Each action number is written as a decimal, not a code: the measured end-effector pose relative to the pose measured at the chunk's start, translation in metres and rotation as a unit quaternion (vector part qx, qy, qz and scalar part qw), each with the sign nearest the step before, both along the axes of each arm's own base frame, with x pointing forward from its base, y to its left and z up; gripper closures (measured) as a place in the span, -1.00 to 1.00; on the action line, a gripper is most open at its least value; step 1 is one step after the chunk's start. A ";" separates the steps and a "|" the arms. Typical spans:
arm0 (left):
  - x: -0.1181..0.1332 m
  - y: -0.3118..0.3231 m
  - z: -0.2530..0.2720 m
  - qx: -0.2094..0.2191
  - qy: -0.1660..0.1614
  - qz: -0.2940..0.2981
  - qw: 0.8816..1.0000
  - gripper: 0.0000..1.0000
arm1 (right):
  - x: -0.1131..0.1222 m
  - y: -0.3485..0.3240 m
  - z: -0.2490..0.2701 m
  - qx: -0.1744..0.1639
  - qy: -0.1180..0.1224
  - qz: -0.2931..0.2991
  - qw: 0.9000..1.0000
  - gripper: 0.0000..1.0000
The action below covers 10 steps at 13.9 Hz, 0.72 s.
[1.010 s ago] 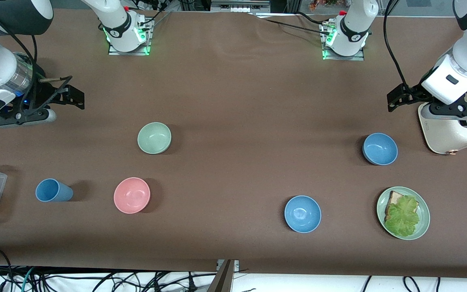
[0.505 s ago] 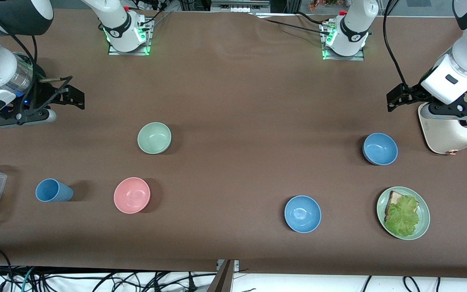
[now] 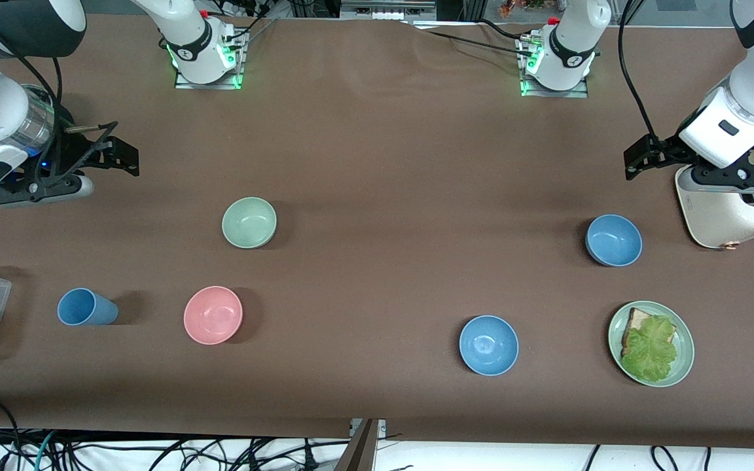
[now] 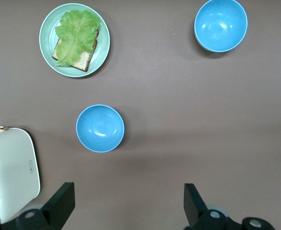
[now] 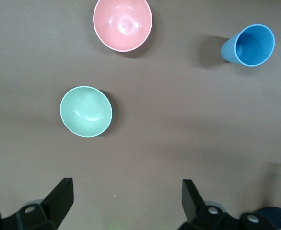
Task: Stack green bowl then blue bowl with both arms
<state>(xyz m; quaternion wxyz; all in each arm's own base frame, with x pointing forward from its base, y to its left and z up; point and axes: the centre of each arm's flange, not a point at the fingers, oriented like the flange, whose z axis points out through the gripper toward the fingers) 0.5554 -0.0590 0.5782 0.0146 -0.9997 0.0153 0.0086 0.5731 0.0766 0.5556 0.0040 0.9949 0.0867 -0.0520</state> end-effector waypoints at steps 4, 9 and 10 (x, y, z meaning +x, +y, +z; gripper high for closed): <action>0.000 -0.001 0.000 0.000 0.000 -0.001 1.000 -1.00 | 0.001 0.000 -0.003 0.000 0.003 0.001 1.000 -1.00; 0.000 -0.001 0.000 0.000 0.000 -0.001 1.000 -1.00 | 0.002 0.000 -0.005 0.000 0.005 0.001 1.000 -1.00; 0.000 -0.001 0.000 0.000 0.000 -0.001 1.000 -1.00 | 0.002 0.000 -0.006 0.000 0.005 0.001 1.000 -1.00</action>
